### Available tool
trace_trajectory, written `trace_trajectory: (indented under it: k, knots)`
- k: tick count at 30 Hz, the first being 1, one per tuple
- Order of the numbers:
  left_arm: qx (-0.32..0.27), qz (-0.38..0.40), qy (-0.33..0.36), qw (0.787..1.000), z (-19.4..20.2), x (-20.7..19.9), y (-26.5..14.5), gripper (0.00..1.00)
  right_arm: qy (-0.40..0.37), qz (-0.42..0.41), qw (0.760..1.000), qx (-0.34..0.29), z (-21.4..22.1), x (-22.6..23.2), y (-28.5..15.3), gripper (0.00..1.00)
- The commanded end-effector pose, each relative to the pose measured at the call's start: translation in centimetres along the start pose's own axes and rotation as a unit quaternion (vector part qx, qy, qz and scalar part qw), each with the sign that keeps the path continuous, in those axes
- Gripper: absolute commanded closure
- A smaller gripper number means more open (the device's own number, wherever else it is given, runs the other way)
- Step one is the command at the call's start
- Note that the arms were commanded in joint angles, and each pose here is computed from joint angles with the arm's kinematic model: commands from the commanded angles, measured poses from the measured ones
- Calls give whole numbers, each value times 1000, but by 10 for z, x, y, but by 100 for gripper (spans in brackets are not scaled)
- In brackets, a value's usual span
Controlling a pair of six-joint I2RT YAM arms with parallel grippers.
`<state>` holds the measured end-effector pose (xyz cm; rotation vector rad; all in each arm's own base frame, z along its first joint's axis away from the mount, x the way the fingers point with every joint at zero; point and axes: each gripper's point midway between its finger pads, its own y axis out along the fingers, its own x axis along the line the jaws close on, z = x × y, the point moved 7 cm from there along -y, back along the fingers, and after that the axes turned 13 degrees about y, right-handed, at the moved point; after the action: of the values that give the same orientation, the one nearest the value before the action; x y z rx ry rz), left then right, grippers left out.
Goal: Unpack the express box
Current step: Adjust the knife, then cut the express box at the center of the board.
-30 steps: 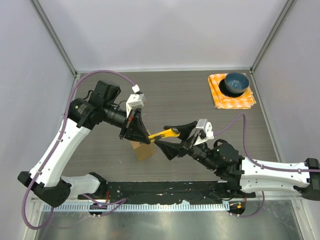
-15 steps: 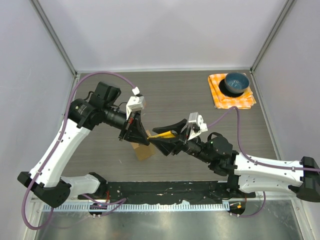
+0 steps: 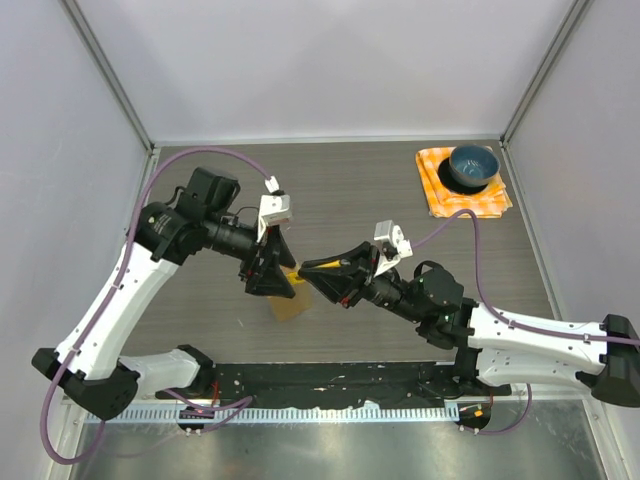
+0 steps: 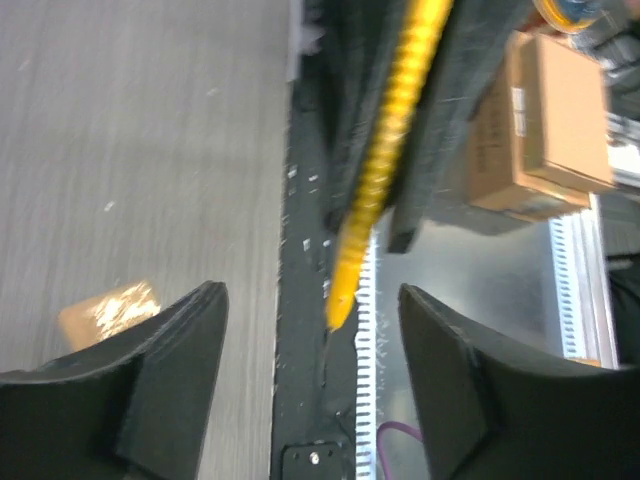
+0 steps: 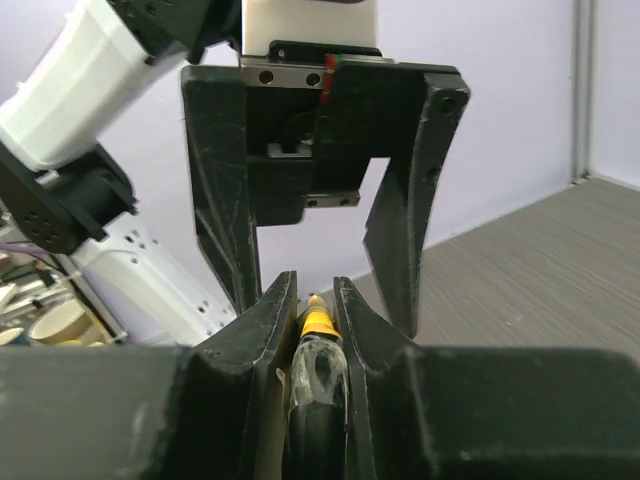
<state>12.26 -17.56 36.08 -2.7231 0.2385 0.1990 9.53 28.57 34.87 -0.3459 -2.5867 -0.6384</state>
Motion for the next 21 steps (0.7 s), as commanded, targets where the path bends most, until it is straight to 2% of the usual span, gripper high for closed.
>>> trace_trajectory:
  k: [1, 3, 9, 13, 21]
  knots:
    - [84, -171, 3, 982, 16, 32, -13, 16, -39, 43, 998, -13, -18, -5, -3, 99]
    - [126, -232, 13, 964, 28, 43, -22, 0, -53, 74, 996, -9, -16, -14, -11, 99]
    - [170, -246, 17, 954, 58, 45, -18, 0, -100, 155, 983, 19, -5, -39, -35, 99]
    - [195, -261, 4, 945, 73, 54, -13, 0, -107, 166, 980, 25, -6, -41, -41, 99]
    - [206, -265, 8, 942, 83, 66, 0, 0, -102, 173, 979, 28, -5, -43, -45, 99]
